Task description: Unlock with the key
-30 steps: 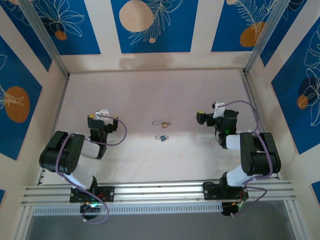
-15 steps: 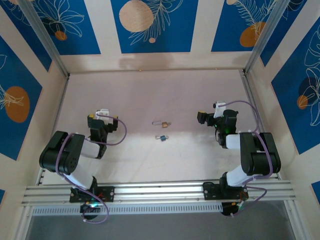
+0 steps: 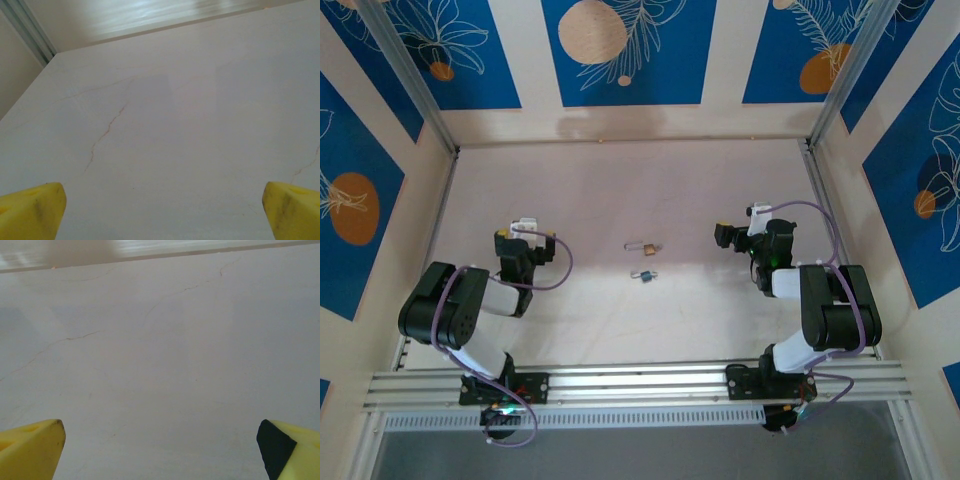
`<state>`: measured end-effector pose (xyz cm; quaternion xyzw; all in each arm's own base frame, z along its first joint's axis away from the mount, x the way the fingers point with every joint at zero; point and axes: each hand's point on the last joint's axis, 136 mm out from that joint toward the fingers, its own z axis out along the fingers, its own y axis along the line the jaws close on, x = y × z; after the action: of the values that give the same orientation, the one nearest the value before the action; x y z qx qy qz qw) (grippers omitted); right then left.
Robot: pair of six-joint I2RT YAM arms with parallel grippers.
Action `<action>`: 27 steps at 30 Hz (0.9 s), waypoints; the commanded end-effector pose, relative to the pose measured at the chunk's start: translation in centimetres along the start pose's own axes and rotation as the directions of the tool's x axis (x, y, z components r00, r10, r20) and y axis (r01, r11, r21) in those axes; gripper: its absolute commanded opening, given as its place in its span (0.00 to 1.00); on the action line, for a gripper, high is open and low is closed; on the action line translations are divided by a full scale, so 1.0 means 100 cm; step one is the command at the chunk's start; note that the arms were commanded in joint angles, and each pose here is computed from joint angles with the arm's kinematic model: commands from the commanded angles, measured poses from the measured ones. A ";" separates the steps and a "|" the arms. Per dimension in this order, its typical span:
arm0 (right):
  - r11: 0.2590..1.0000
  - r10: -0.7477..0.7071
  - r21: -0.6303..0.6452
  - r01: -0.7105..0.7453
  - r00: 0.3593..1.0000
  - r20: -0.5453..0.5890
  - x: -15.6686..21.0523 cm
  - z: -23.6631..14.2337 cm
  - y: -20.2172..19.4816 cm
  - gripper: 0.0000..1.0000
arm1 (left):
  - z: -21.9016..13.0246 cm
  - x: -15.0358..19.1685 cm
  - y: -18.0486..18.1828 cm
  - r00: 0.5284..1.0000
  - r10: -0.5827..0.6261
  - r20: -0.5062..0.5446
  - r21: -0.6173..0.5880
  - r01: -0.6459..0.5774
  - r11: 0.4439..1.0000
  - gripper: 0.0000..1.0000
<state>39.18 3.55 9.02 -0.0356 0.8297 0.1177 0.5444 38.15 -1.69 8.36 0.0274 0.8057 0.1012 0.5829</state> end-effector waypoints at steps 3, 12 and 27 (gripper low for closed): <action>1.000 0.001 0.014 -0.001 1.000 0.012 -0.004 0.002 -0.002 0.99 | 0.002 -0.016 0.007 0.999 -0.028 0.040 -0.018 0.028 0.999 1.00; 1.000 -0.002 0.017 0.002 1.000 0.016 -0.005 0.001 -0.002 0.99 | 0.002 -0.016 0.007 0.999 -0.028 0.040 -0.019 0.028 0.999 1.00; 1.000 -0.005 0.019 0.004 1.000 0.013 -0.005 0.002 -0.001 0.99 | 0.002 -0.015 0.007 0.999 -0.027 0.039 -0.018 0.028 0.999 1.00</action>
<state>39.24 3.31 9.00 -0.0316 0.8303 0.1110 0.5453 38.14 -1.69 8.35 0.0275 0.8058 0.1012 0.5828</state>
